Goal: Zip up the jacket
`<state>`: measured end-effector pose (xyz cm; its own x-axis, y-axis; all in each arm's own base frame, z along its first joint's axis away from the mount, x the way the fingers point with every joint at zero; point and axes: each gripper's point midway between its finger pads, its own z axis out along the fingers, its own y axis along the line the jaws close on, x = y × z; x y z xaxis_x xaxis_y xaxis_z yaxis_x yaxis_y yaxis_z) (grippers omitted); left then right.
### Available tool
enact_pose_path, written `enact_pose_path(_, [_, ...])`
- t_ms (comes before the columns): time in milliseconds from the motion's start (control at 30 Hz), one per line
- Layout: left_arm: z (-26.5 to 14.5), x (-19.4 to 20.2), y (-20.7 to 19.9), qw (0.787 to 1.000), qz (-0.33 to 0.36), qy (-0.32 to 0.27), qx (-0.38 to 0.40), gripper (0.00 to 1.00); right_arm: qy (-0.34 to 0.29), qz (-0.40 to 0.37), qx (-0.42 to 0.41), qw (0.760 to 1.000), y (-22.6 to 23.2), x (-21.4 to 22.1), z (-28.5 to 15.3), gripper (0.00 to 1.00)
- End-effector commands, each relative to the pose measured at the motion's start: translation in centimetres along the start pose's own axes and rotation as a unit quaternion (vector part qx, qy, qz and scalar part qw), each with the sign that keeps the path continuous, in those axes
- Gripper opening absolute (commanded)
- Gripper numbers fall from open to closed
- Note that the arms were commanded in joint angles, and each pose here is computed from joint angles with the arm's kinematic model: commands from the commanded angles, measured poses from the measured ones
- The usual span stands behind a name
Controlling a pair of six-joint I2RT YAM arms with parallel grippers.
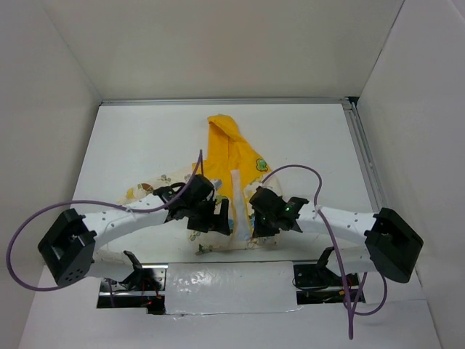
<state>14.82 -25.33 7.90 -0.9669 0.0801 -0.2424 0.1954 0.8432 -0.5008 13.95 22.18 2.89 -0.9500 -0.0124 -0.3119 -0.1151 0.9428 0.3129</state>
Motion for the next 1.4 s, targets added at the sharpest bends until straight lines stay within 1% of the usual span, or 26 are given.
enact_pose_path(0, [0.7, 0.3, -0.5, 0.999, 0.036, 0.021, -0.025, 0.99, -0.027, -0.002, -0.008, 1.000, 0.5, -0.9, -0.3, 0.00])
enact_pose_path(133, [2.2, 1.3, -0.6, 0.996, 0.048, 0.053, -0.049, 0.99, -0.055, -0.005, -0.041, 0.998, 1.4, -1.9, -1.8, 0.00])
enact_pose_path(167, [2.4, 1.6, -0.7, 0.996, 0.053, 0.058, -0.052, 0.97, -0.058, -0.005, -0.047, 0.997, 1.5, -2.0, -2.0, 0.00])
enact_pose_path(233, [2.7, 1.8, -0.4, 0.994, 0.053, 0.063, -0.071, 0.84, -0.071, -0.004, -0.062, 0.996, 1.9, -2.5, -2.9, 0.00])
enact_pose_path(267, [2.7, 1.8, -0.3, 0.993, 0.055, 0.066, -0.076, 0.72, -0.074, -0.002, -0.064, 0.995, 1.9, -2.6, -3.1, 0.00])
enact_pose_path(300, [2.7, 1.7, -0.6, 0.993, 0.060, 0.064, -0.075, 0.69, -0.077, -0.001, -0.066, 0.995, 1.8, -2.8, -3.2, 0.00])
enact_pose_path(367, [2.7, 1.8, -0.7, 0.992, 0.068, 0.066, -0.079, 0.58, -0.085, 0.001, -0.070, 0.994, 1.7, -3.1, -3.6, 0.00])
enact_pose_path(400, [2.7, 1.8, -1.0, 0.992, 0.072, 0.065, -0.077, 0.57, -0.088, 0.002, -0.072, 0.994, 1.6, -3.2, -3.8, 0.00])
enact_pose_path(467, [2.9, 2.0, -1.3, 0.992, 0.079, 0.070, -0.070, 0.52, -0.089, 0.004, -0.074, 0.993, 1.5, -3.2, -3.8, 0.00])
enact_pose_path(533, [3.0, 2.3, -1.9, 0.992, 0.086, 0.076, -0.057, 0.55, -0.090, 0.009, -0.073, 0.993, 1.2, -3.3, -3.6, 0.00])
enact_pose_path(567, [3.1, 2.4, -1.9, 0.991, 0.087, 0.080, -0.055, 0.59, -0.089, 0.008, -0.075, 0.993, 1.2, -3.3, -3.6, 0.00])
enact_pose_path(733, [3.6, 3.0, -1.2, 0.989, 0.080, 0.096, -0.074, 0.60, -0.090, 0.009, -0.082, 0.992, 1.3, -3.5, -3.7, 0.00])
enact_pose_path(767, [3.7, 3.0, -1.0, 0.989, 0.078, 0.098, -0.078, 0.59, -0.090, 0.006, -0.083, 0.992, 1.3, -3.4, -3.7, 0.00])
enact_pose_path(833, [4.0, 3.1, -0.9, 0.989, 0.076, 0.101, -0.082, 0.54, -0.094, 0.009, -0.084, 0.992, 1.2, -3.6, -3.8, 0.00])
enact_pose_path(867, [4.1, 2.9, -0.9, 0.989, 0.074, 0.099, -0.086, 0.47, -0.097, 0.008, -0.085, 0.992, 1.2, -3.7, -3.8, 0.00])
enact_pose_path(900, [4.2, 2.9, -0.8, 0.988, 0.074, 0.100, -0.086, 0.45, -0.089, 0.008, -0.092, 0.992, 1.3, -3.4, -3.9, 0.00])
enact_pose_path(1000, [4.6, 2.6, -1.2, 0.989, 0.075, 0.097, -0.080, 0.47, -0.084, 0.007, -0.094, 0.992, 1.3, -3.1, -3.6, 0.00])
enact_pose_path(1033, [4.7, 2.5, -1.3, 0.989, 0.076, 0.096, -0.079, 0.41, -0.083, 0.009, -0.094, 0.992, 1.2, -3.1, -3.6, 0.00])
enact_pose_path(1100, [4.9, 2.4, -1.6, 0.990, 0.076, 0.095, -0.074, 0.35, -0.078, 0.010, -0.092, 0.993, 1.1, -2.8, -3.3, 0.00])
enact_pose_path(1133, [4.9, 2.3, -1.8, 0.990, 0.076, 0.093, -0.070, 0.19, -0.079, 0.009, -0.096, 0.992, 1.2, -2.9, -3.4, 0.00])
enact_pose_path(1233, [4.6, 1.5, -2.7, 0.992, 0.078, 0.080, -0.056, 0.00, -0.082, 0.004, -0.106, 0.991, 1.5, -3.0, -3.4, 0.00])
enact_pose_path(1300, [4.1, 0.7, -3.4, 0.993, 0.085, 0.062, -0.049, 0.00, -0.088, 0.000, -0.115, 0.989, 1.9, -3.4, -3.8, 0.00])
enact_pose_path(1367, [2.9, -0.5, -4.2, 0.995, 0.089, 0.035, -0.040, 0.00, -0.109, -0.006, -0.127, 0.986, 2.6, -4.5, -4.5, 0.00])
